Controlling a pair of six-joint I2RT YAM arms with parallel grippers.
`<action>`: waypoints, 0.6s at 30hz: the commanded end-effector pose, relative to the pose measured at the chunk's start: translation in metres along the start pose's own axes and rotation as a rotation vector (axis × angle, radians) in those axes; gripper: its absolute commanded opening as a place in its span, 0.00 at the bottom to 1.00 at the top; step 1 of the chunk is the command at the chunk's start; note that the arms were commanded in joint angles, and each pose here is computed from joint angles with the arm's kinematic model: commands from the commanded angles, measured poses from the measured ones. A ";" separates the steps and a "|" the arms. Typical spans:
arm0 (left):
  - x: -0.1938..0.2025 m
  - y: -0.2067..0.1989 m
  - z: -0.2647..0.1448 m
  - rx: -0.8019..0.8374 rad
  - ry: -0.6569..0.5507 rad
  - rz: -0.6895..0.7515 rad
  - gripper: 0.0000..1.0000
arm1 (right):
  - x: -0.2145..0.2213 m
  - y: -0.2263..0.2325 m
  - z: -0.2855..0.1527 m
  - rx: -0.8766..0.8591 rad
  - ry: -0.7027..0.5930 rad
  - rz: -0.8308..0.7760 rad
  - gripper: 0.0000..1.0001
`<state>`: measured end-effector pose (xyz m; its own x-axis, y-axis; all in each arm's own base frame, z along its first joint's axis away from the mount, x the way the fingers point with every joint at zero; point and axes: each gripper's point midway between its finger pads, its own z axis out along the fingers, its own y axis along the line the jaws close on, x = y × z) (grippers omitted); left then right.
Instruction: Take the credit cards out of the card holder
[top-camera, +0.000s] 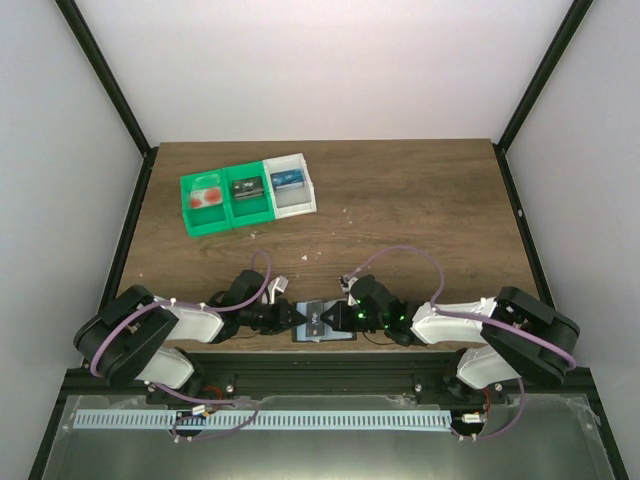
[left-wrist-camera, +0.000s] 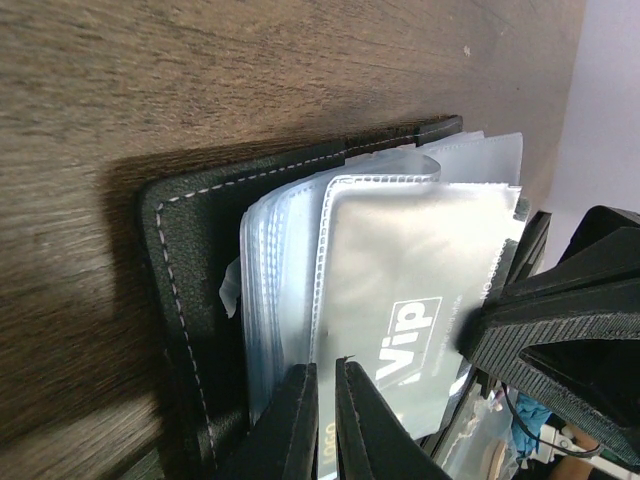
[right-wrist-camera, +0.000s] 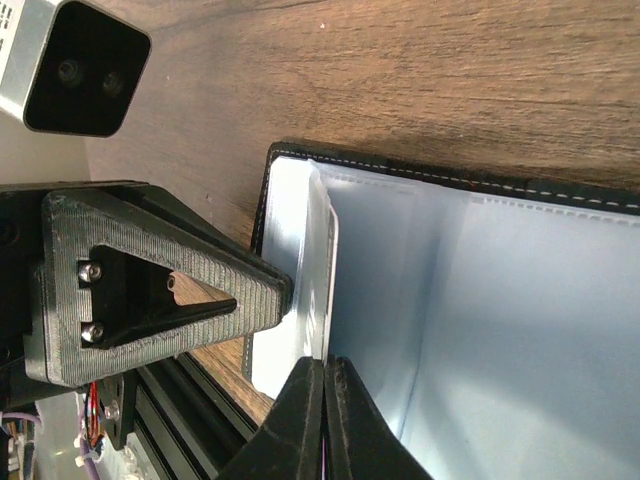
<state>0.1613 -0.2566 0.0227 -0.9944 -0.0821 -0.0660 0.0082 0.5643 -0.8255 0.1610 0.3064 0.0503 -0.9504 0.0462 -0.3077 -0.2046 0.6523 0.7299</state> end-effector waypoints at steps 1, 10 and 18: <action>0.005 0.024 0.000 -0.081 -0.002 -0.039 0.09 | 0.005 -0.005 -0.004 -0.004 0.009 0.001 0.00; 0.004 0.022 0.000 -0.077 -0.006 -0.035 0.09 | 0.001 0.004 -0.010 -0.042 -0.009 -0.017 0.01; 0.005 0.024 0.000 -0.080 -0.004 -0.036 0.09 | 0.004 -0.002 -0.012 -0.031 -0.014 0.005 0.01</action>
<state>0.1615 -0.2568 0.0229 -0.9943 -0.0824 -0.0673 0.0091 0.5637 -0.8259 0.1571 0.2996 0.0569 -0.9448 0.0570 -0.3226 -0.2174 0.6275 0.7476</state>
